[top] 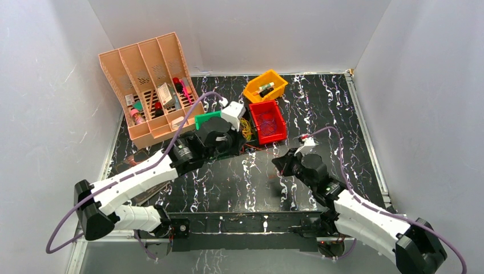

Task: Untangle the cables

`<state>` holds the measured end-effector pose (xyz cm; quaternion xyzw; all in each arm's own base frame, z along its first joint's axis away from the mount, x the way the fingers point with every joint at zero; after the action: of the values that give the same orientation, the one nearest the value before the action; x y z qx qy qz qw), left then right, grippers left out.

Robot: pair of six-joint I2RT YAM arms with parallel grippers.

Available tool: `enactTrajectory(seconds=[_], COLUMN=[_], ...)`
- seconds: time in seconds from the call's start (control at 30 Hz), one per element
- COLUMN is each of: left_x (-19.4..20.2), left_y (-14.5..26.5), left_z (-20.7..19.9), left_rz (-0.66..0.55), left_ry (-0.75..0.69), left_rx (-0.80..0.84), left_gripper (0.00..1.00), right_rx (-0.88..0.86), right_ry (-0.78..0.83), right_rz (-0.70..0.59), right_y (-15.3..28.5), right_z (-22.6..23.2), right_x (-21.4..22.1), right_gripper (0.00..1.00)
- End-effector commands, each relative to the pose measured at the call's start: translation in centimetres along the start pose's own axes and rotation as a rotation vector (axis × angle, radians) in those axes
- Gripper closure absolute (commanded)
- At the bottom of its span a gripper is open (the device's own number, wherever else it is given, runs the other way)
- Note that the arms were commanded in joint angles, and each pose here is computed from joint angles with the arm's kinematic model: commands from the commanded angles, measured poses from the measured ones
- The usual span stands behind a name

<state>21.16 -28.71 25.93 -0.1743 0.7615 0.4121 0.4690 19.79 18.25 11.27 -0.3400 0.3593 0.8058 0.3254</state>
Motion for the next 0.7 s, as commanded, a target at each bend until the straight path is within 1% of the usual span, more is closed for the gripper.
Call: enactTrajectory(seconds=[0.0,0.2,0.33,0.37,0.4,0.5,0.53,0.57,0.6,0.67], left_x=[-4.6,-5.8,-5.8,-5.9,-5.9,-6.2,-6.3,-6.5,-6.5,-7.0], left_y=[3.9,5.4,5.6,5.6,5.6,5.5,5.4,5.3,5.2,5.3], left_z=[4.1,7.0,7.9,8.0,8.0,7.8,7.7,7.7,7.6,7.7], left_rz=[-0.147,-0.162,-0.147,-0.148,-0.147,-0.15,-0.151,-0.153,-0.152,-0.161], left_ry=[-0.013,-0.031,-0.052,-0.052,-0.052,-0.051,-0.051,-0.052,-0.056,-0.059], left_rx=[-0.198,-0.305,-0.347,-0.348,-0.347,-0.334,-0.33,-0.327,-0.325,-0.326], left_gripper=[1.0,1.0,1.0,1.0,1.0,1.0,1.0,1.0,1.0,1.0], right_rx=[0.08,0.087,0.016,-0.016,-0.06,-0.203,-0.238,-0.263,-0.292,-0.321], right_ry=[-0.017,-0.022,-0.011,-0.001,0.014,0.076,0.1,0.121,0.139,0.169], right_rz=[0.009,0.007,-0.024,-0.031,-0.039,-0.063,-0.068,-0.068,-0.078,-0.092], right_y=[1.0,2.2,2.9,3.1,3.3,4.2,4.5,4.7,5.1,5.6], right_z=[-1.4,-1.3,0.1,0.8,1.5,4.0,4.6,5.0,5.7,6.5], right_x=[0.4,-0.1,-1.3,-1.7,-2.1,-3.4,-3.7,-3.9,-4.5,-5.4], right_gripper=[1.0,1.0,1.0,0.98,0.95,0.81,0.76,0.68,0.62,0.52])
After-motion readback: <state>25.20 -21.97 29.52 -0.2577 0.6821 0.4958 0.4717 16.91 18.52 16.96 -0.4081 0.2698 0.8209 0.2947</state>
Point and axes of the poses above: each gripper's point midway between its finger pads, its own y axis back along the fingers, its own z axis along the line the jaws close on, x = y × z, the point moved 3 cm from there along y, back along the fingers
